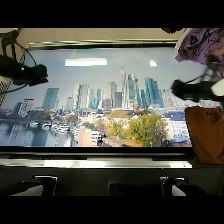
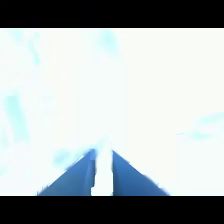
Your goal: Fold the clothes and pants, and hang the long-sleeved shirts on hangers.
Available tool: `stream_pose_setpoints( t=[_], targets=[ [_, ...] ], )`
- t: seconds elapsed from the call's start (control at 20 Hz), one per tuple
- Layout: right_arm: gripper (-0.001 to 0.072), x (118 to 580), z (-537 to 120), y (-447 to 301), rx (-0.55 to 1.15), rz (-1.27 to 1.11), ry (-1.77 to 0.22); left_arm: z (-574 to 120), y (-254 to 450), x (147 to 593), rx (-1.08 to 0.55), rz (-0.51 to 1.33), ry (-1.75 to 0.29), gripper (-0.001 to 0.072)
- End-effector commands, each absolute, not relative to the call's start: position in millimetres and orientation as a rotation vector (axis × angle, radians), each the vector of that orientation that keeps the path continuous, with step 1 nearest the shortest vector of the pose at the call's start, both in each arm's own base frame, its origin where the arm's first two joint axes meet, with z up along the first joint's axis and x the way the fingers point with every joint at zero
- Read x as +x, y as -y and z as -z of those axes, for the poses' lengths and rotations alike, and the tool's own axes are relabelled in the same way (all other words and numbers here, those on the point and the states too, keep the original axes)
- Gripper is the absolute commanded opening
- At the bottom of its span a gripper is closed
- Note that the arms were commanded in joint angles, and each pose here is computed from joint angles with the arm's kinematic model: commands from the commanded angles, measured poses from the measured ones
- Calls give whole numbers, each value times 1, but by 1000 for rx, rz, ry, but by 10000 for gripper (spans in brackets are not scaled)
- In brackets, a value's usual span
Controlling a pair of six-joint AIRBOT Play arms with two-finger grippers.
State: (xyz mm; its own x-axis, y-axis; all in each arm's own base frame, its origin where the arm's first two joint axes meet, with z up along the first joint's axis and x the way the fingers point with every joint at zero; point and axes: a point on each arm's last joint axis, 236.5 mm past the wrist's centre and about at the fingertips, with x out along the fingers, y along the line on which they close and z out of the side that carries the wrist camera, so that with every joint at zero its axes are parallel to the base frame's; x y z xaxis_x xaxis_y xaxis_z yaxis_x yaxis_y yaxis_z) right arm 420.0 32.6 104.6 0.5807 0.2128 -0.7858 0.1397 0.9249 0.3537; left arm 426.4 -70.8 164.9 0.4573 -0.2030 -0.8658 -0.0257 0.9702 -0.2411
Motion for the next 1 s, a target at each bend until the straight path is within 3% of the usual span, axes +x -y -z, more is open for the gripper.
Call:
stream_pose_setpoints(
  t=[0.0, 0.25, 0.95],
  targets=[
    [37, 396, -89, -141, 107, -306, -1028, -150, 69, 389, -179, 116, -1044, 14],
    [38, 376, -88, -182, 8, -422, -1039, -142, 64, 353, -183, 106, -995, 14],
    [40, 375, -87, -182, 5, -421, -1046, -142, 63, 353, -182, 105, -994, 15]
  ],
)
